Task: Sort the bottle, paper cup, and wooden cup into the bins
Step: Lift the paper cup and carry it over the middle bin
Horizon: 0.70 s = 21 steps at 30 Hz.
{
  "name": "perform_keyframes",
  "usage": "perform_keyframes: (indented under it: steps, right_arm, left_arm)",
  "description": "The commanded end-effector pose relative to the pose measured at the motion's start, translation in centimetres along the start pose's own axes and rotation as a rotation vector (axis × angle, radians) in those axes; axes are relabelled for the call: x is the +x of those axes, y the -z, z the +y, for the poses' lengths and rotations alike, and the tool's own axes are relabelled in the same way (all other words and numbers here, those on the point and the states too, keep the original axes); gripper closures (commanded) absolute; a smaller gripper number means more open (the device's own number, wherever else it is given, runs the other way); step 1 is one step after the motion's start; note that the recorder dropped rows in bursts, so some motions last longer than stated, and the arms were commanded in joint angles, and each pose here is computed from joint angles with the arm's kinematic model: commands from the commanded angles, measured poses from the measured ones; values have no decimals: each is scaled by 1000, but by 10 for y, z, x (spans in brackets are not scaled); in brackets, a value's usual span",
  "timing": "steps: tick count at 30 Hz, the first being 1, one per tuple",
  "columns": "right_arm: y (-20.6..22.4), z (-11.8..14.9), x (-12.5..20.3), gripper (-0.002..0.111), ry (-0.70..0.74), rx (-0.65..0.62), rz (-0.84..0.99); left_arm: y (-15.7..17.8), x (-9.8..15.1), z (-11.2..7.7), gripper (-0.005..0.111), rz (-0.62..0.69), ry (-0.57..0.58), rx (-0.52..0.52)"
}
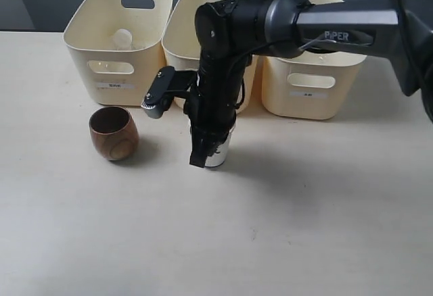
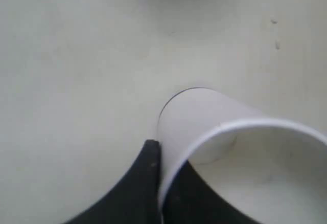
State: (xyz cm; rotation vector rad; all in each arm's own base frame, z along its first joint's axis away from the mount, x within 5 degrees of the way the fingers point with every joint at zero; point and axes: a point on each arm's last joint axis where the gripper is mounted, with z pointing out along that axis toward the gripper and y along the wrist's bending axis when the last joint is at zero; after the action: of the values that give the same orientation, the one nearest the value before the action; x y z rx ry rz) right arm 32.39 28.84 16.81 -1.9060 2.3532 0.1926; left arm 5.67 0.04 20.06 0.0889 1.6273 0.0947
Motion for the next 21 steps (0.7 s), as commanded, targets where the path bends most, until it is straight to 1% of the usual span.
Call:
perform_keyframes:
  steps: [1,9,13,18,19,21]
  right_arm:
    - [56,8,0,109,22,73,-92]
    - [174,36,14,109,60,270,-328]
    - [212,44,23,109,81,396,-424]
    - [220,34,20,109,71,532,-477]
    - [218,26,20,109,52,572,-476]
    - [211,10,20,109,11,609,-483]
  left_arm:
    - [0,0,0,107,-10,1,-2]
    - [0,0,0,107,-10,1,-2]
    - [0,0,0,107,-10,1,-2]
    - [0,0,0,107,-10,1,-2]
    - [0,0,0,107,-10,1,-2]
    - [0,0,0,107,-10,1,-2]
